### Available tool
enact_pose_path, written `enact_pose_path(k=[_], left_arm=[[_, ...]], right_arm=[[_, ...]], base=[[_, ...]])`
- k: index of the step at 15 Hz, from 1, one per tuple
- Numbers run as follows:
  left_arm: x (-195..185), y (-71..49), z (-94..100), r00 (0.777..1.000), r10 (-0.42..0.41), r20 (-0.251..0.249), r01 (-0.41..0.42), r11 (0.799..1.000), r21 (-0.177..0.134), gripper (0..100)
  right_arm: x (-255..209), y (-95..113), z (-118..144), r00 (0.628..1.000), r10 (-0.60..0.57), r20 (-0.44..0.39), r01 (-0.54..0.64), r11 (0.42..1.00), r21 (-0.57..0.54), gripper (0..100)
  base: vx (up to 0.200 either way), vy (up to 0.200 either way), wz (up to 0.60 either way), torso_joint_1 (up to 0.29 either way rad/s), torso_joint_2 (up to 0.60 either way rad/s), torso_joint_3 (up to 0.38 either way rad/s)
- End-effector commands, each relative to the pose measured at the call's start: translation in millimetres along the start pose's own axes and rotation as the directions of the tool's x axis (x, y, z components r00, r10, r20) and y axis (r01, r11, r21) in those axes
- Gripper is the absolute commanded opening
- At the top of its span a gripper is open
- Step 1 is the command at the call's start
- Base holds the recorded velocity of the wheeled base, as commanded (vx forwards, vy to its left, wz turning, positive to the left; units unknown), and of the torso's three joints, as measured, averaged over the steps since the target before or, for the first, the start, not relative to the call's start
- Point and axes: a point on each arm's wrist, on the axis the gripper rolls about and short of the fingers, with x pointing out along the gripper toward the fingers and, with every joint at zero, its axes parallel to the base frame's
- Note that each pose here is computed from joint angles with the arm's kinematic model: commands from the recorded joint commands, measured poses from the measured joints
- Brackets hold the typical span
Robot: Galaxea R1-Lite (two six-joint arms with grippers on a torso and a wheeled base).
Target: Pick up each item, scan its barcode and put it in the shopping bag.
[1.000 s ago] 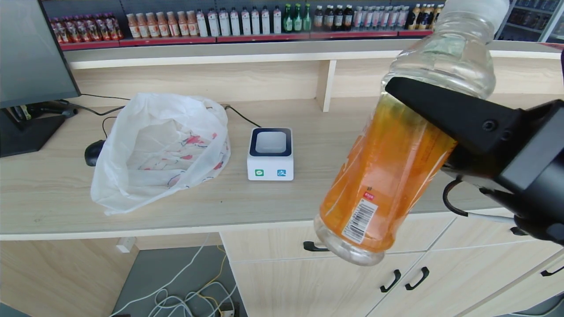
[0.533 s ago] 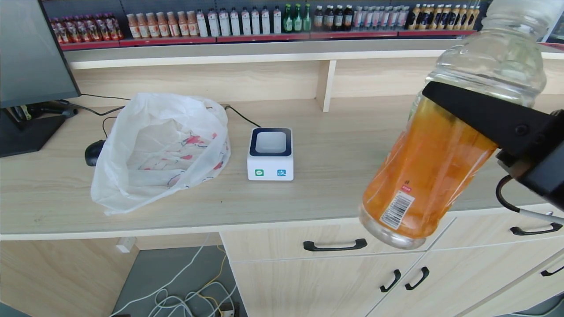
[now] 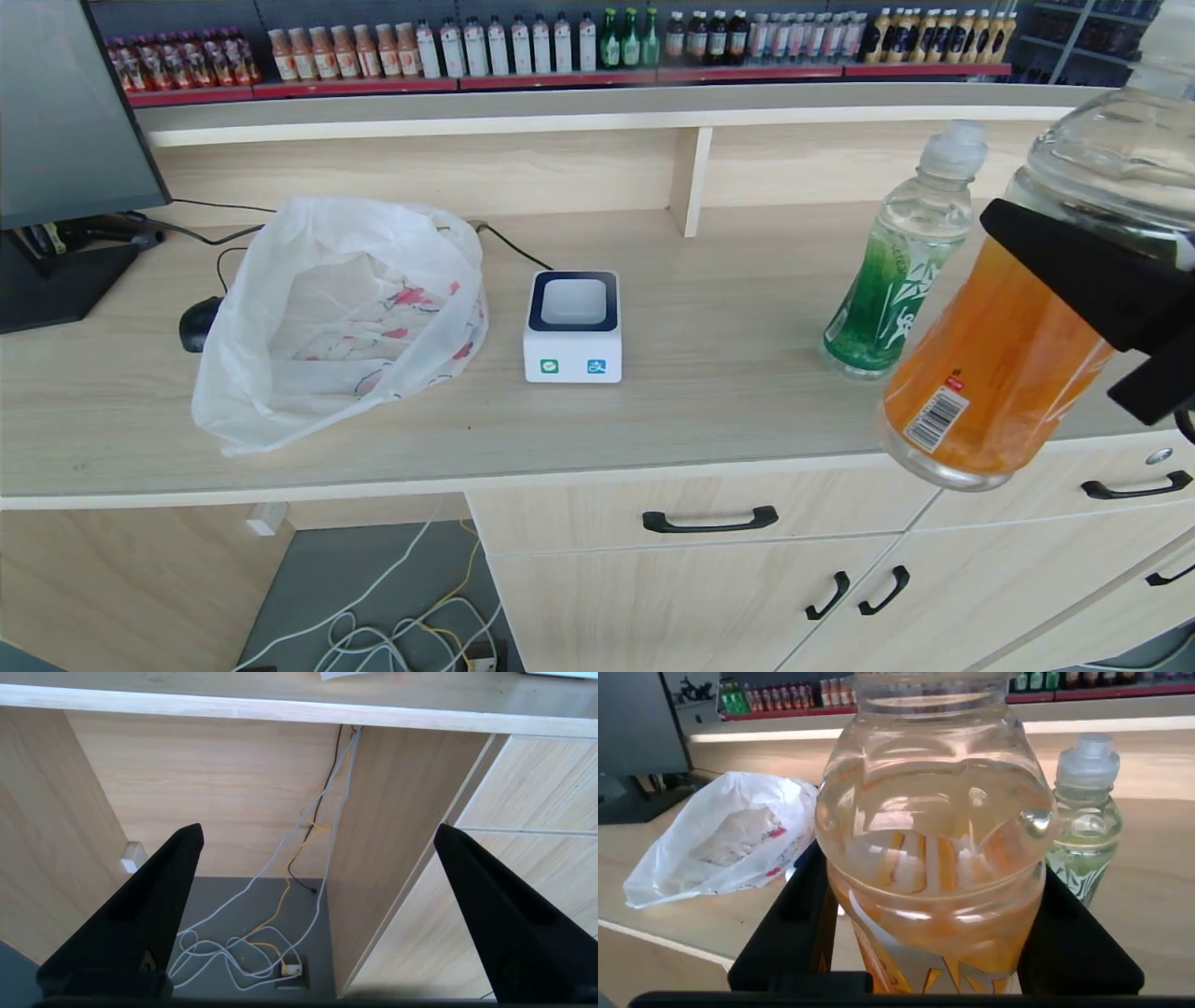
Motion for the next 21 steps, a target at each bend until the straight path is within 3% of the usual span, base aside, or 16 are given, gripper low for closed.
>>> enact_pose_path(k=[1,5,14,21], left_arm=[[0.0,0.0,0.0,1.000,0.000,0.000,0.000,1.000,0.000,100],[0.0,0.0,0.0,1.000,0.000,0.000,0.000,1.000,0.001,100],[0.0,0.0,0.0,1.000,0.000,0.000,0.000,1.000,0.000,100],[0.0,0.0,0.0,1.000,0.000,0.000,0.000,1.000,0.000,100]], right_arm=[[-4.4,-2.7,0.9,0.999,-0.037,0.003,0.037,0.999,-0.012,0],[-20.3,-7.9,-17.7,0.997,-0.075,0.026,0.078,0.985,-0.154,0],[-8.5,-3.4,-27.2,0.994,-0.106,0.020,0.108,0.990,-0.086,0],[-7.7,-3.3,-25.3,0.994,-0.107,0.027,0.109,0.991,-0.084,0]], base=[[0.000,0.000,0.00,0.000,0.00,0.000],[0.000,0.000,0.00,0.000,0.00,0.000],[0.000,0.000,0.00,0.000,0.00,0.000],[0.000,0.200,0.00,-0.002,0.00,0.002]])
